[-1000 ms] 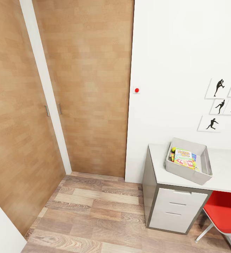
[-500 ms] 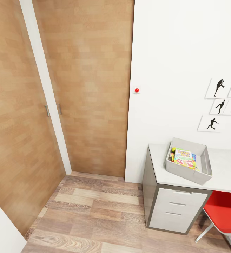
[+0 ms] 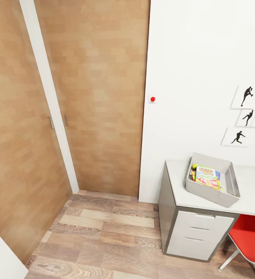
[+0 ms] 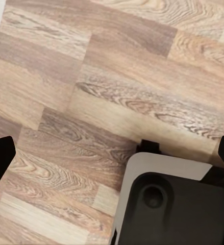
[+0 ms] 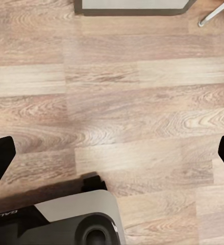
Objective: Put all the toys in the child's room - the three board games (two on the bed and one on the table), the two jigsaw puzzles on the table, and the tennis ball on the table - inside the toy box on the table in the child's room.
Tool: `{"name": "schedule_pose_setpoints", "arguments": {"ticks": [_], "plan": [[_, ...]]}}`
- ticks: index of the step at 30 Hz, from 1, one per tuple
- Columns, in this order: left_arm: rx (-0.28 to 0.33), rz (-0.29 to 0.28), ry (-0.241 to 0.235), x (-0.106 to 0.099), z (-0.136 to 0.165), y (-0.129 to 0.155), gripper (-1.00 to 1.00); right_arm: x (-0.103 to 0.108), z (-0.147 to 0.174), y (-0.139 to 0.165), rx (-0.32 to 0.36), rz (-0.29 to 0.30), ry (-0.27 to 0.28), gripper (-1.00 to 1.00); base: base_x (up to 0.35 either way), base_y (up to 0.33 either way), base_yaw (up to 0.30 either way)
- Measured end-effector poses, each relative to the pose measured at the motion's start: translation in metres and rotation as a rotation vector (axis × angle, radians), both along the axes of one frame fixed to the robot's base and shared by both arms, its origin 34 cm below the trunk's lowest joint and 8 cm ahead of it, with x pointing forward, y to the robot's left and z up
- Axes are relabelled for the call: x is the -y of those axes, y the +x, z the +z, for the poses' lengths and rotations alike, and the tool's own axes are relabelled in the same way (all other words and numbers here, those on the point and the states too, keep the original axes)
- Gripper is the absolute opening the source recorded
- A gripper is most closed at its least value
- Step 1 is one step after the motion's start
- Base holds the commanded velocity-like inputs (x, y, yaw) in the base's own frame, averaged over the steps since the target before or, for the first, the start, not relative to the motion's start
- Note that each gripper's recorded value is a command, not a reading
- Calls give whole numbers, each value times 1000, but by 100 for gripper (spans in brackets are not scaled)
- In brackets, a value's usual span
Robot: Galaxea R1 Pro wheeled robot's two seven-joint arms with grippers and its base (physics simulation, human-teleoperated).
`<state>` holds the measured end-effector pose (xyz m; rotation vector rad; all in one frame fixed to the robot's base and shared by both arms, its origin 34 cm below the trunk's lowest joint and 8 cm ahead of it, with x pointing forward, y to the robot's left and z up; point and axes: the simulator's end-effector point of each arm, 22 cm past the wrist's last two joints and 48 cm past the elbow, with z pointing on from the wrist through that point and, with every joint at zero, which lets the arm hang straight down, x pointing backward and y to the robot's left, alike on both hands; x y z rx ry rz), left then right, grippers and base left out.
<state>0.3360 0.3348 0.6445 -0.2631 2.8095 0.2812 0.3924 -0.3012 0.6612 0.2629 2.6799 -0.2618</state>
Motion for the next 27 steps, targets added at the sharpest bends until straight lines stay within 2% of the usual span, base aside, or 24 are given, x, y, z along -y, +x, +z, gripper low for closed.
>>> {"name": "schedule_pose_setpoints", "arguments": {"ticks": [15,19,21,27], "plan": [[-24,-8,1,-1,-5,-12,100,2,-5,-9,-30,1,-1,100,7,3,0],[-39,-56,10,0,-7,-19,100,2,-8,-14,-47,2,-1,100,0,0,-15],[-47,-105,20,2,-7,-21,100,2,-11,-23,-71,4,0,100,0,0,-60],[-67,-155,26,5,-10,-30,100,2,-17,-39,-117,7,3,100,0,0,-91]]}}
